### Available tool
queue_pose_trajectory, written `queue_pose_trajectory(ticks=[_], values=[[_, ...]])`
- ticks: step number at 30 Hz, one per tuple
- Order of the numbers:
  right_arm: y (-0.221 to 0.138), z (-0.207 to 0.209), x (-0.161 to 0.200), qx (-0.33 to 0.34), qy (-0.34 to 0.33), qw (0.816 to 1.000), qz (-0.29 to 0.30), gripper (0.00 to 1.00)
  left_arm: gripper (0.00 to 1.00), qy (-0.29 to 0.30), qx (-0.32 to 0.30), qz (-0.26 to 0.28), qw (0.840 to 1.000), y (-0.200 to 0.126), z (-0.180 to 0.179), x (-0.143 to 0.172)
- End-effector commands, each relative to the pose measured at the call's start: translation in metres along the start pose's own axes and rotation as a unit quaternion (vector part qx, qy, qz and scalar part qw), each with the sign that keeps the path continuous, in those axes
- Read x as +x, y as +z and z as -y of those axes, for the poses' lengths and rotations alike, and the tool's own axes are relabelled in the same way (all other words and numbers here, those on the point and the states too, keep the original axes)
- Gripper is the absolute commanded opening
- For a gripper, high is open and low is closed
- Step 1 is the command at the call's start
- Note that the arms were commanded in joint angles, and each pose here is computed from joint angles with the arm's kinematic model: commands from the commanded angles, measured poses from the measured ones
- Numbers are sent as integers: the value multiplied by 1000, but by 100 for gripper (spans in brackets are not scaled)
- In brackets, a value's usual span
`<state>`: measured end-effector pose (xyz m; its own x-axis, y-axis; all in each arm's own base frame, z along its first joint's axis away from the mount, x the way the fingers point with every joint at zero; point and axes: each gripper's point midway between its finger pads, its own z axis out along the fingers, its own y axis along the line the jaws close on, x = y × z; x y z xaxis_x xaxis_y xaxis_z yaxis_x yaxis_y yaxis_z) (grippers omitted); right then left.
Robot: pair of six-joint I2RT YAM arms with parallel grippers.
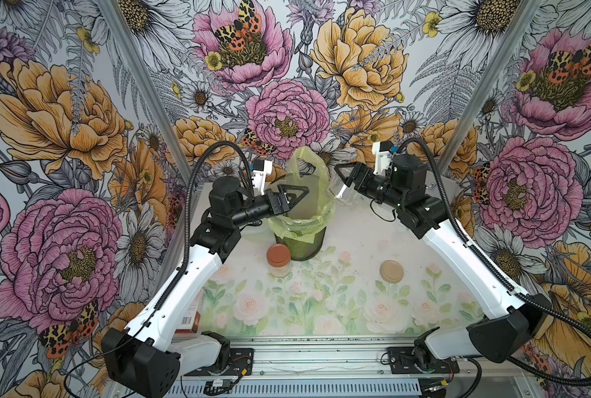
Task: Empty moldy rice from jars
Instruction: Place the jar at the center of the board.
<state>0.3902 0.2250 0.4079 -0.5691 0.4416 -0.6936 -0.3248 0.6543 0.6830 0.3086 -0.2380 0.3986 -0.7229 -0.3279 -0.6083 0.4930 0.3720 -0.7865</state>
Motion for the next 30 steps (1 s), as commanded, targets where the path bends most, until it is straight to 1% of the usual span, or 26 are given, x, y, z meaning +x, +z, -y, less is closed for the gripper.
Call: queue_pose_trajectory(ticks=[1, 5, 9, 13, 19, 25, 30], values=[[-22, -4, -17, 10, -46, 998, 37, 8, 99, 27, -81, 0, 996, -16, -22, 5], [-27, 22, -11, 57, -67, 995, 39, 8, 99, 30, -128, 19, 991, -29, -36, 5], [-29, 48, 0, 97, -80, 991, 35, 8, 99, 30, -164, 17, 986, -37, -49, 12], [-28, 75, 15, 138, -90, 986, 28, 8, 99, 43, -193, 18, 980, -46, -55, 18], [-25, 122, 37, 211, -102, 972, 17, 7, 99, 48, -263, 10, 963, -61, -75, 29], [-14, 160, 53, 256, -119, 959, 15, 7, 99, 41, -289, 5, 956, -66, -83, 42], [2, 192, 66, 289, -126, 949, 19, 8, 99, 43, -309, -11, 950, -67, -88, 56]])
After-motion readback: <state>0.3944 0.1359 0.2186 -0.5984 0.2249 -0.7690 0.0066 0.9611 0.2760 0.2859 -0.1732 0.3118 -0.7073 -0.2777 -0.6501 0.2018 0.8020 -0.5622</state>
